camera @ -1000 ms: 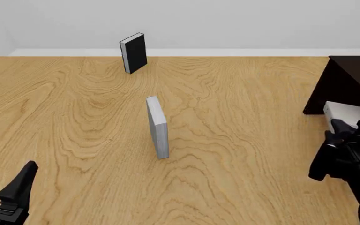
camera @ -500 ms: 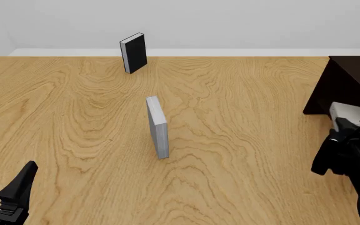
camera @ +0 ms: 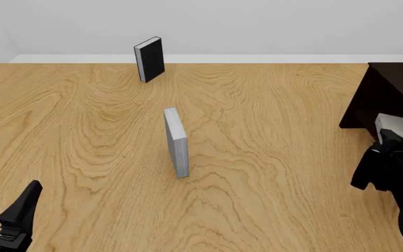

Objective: Pick up the book on the right and place it on the cabinet shelf.

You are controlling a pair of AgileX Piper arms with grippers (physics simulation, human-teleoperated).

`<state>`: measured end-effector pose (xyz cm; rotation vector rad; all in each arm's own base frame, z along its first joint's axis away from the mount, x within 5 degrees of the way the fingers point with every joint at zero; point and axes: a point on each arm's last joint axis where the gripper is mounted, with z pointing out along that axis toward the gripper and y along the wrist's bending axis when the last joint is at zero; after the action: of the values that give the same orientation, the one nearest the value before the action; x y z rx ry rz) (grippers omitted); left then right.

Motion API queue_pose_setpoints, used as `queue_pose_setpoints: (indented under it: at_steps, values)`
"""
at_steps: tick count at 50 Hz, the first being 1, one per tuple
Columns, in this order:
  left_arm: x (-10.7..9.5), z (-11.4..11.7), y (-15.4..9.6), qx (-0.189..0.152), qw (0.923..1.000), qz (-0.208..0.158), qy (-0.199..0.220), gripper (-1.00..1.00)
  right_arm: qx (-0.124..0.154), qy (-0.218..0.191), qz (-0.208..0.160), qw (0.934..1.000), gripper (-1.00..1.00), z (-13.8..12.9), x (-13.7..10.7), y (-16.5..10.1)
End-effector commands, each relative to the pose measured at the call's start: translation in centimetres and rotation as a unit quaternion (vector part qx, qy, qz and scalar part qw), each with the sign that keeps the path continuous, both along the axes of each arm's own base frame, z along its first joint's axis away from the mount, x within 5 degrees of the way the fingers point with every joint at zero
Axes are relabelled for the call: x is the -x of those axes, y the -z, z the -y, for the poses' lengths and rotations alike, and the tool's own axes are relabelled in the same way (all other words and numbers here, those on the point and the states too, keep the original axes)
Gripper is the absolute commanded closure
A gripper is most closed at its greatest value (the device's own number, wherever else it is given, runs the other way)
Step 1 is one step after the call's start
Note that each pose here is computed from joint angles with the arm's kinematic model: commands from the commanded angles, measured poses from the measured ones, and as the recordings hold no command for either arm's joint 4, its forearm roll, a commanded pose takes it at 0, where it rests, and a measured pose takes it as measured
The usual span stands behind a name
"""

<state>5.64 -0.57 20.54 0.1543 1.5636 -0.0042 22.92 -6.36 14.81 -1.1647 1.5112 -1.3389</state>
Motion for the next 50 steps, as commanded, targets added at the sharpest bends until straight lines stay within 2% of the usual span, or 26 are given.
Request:
queue_pose_setpoints:
  at_steps: [1, 6, 8, 10, 15, 38, 47, 49, 50]
  values:
    - [0.0, 0.0, 0.0, 0.000, 1.0000, 0.000, 0.000, -1.00, -0.007, 0.013, 0.005, 0.9999, 1.00, 0.8, -0.6, 0.2]
    - [0.0, 0.0, 0.0, -0.001, 1.0000, -0.001, -0.001, -1.00, -0.012, 0.019, 0.004, 0.9997, 1.00, 1.2, -0.7, 0.4]
    - [0.0, 0.0, 0.0, 0.000, 1.0000, -0.001, -0.001, -1.00, -0.002, 0.023, 0.002, 0.9997, 1.00, 1.4, -0.8, 0.4]
    - [0.0, 0.0, 0.0, 0.000, 1.0000, -0.001, -0.001, -1.00, -0.014, 0.026, 0.003, 0.9996, 1.00, 1.5, -0.8, 0.5]
    - [0.0, 0.0, 0.0, 0.000, 1.0000, -0.001, -0.001, -1.00, -0.006, 0.027, -0.005, 0.9996, 1.00, 1.6, -0.8, 0.8]
    - [0.0, 0.0, 0.0, 0.000, 1.0000, -0.003, -0.002, -1.00, -0.025, 0.037, -0.019, 0.9988, 1.00, 2.2, -1.2, 2.0]
    - [0.0, 0.0, 0.0, 0.000, 1.0000, -0.003, -0.004, -1.00, -0.045, 0.035, -0.034, 0.9978, 1.00, 2.0, -1.4, 3.1]
    - [0.0, 0.0, 0.1, 0.000, 1.0000, -0.003, -0.003, -1.00, -0.065, 0.038, -0.043, 0.9962, 1.00, 1.9, -1.3, 3.7]
    - [0.0, 0.0, 0.1, 0.000, 1.0000, -0.003, -0.003, -1.00, -0.059, 0.038, -0.039, 0.9967, 1.00, 2.0, -1.4, 3.5]
